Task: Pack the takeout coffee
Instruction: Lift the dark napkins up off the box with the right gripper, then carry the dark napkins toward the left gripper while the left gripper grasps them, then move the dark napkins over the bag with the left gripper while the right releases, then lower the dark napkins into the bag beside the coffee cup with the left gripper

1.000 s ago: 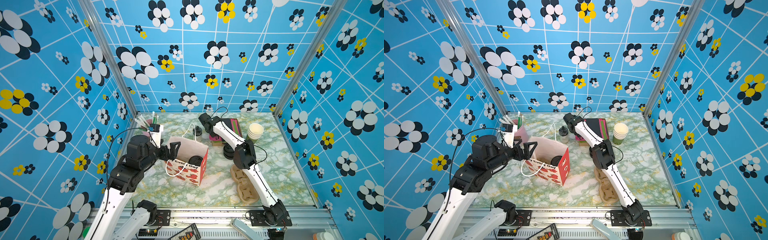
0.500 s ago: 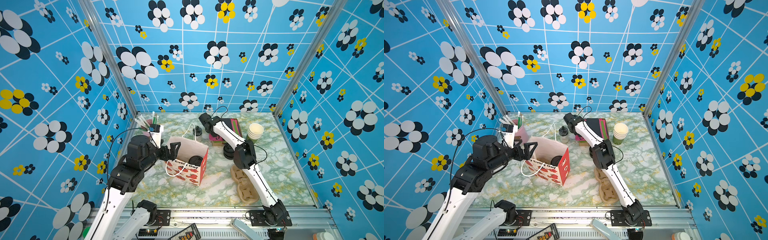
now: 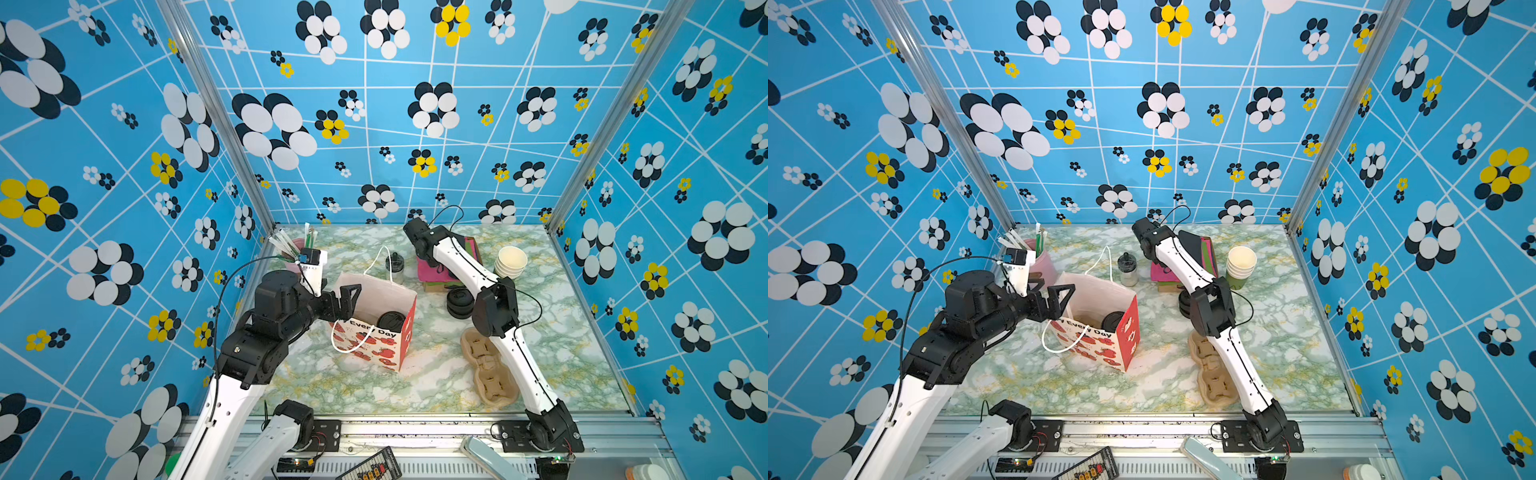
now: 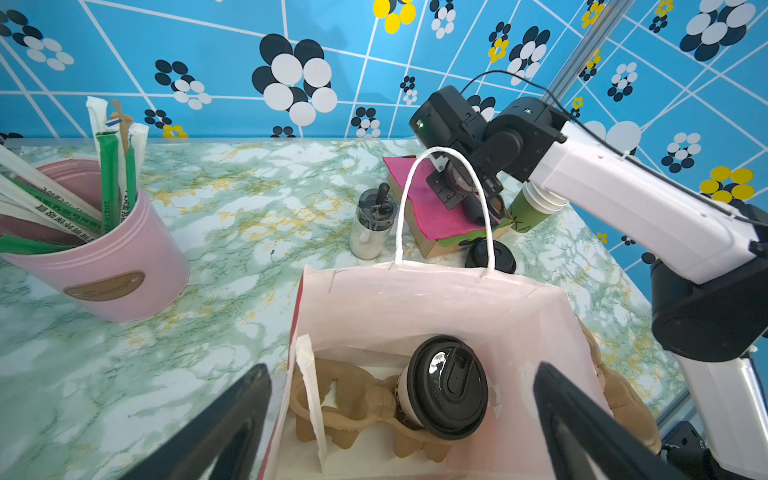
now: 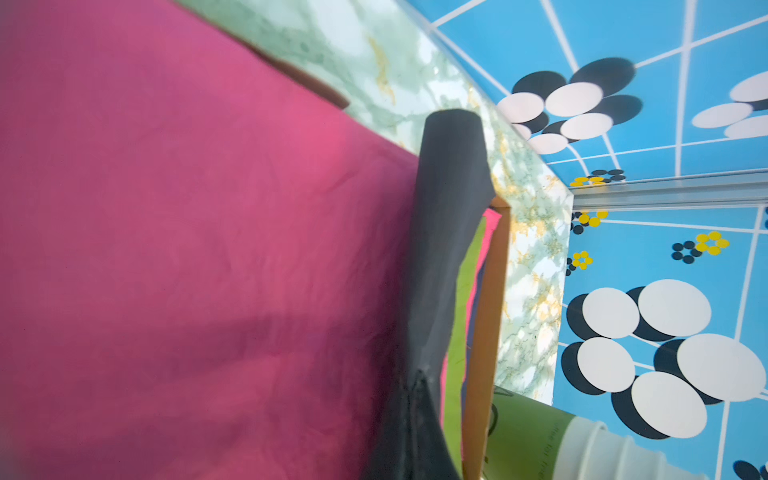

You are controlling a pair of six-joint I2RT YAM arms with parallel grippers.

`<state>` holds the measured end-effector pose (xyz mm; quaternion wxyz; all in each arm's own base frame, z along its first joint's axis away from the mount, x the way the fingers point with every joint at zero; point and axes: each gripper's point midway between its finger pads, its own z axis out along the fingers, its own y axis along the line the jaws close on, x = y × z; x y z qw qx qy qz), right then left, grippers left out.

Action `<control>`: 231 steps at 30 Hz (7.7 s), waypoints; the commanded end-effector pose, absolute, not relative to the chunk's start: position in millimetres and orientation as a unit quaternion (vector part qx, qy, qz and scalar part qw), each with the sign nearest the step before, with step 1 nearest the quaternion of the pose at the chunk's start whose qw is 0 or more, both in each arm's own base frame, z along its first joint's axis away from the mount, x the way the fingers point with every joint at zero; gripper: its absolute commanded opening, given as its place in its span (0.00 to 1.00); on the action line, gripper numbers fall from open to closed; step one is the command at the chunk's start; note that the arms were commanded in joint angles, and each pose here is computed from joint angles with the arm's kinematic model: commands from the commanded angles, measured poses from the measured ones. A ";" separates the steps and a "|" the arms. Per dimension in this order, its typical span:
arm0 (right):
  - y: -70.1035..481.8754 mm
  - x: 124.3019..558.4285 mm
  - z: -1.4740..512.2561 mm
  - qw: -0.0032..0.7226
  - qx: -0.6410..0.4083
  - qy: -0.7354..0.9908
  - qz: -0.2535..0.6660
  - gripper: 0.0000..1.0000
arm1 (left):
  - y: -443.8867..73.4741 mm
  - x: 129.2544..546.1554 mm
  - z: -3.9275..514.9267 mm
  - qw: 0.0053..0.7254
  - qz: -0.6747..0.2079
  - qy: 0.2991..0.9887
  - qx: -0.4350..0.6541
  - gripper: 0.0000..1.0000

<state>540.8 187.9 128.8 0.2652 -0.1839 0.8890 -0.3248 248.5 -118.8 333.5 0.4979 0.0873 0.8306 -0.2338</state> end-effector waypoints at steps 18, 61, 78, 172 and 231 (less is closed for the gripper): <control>180.8 449.5 355.5 0.401 -0.192 0.892 -0.084 0.00 | -142.2 239.4 376.1 0.543 -0.274 0.775 0.173 1.00; 249.9 201.9 412.0 0.382 -0.497 0.715 0.310 0.00 | -276.0 247.8 438.2 0.521 -0.446 0.435 0.584 0.99; 252.7 201.4 414.3 0.395 -0.502 0.704 0.310 0.00 | -279.7 238.2 417.5 0.495 -0.452 0.457 0.584 0.47; 225.4 220.2 338.0 0.378 -0.430 0.785 0.238 0.99 | -160.4 257.2 259.5 0.255 0.034 0.705 0.661 0.00; 225.7 223.2 315.1 0.349 -0.423 0.803 0.234 0.99 | -159.9 264.0 244.7 0.184 0.001 0.734 0.654 0.00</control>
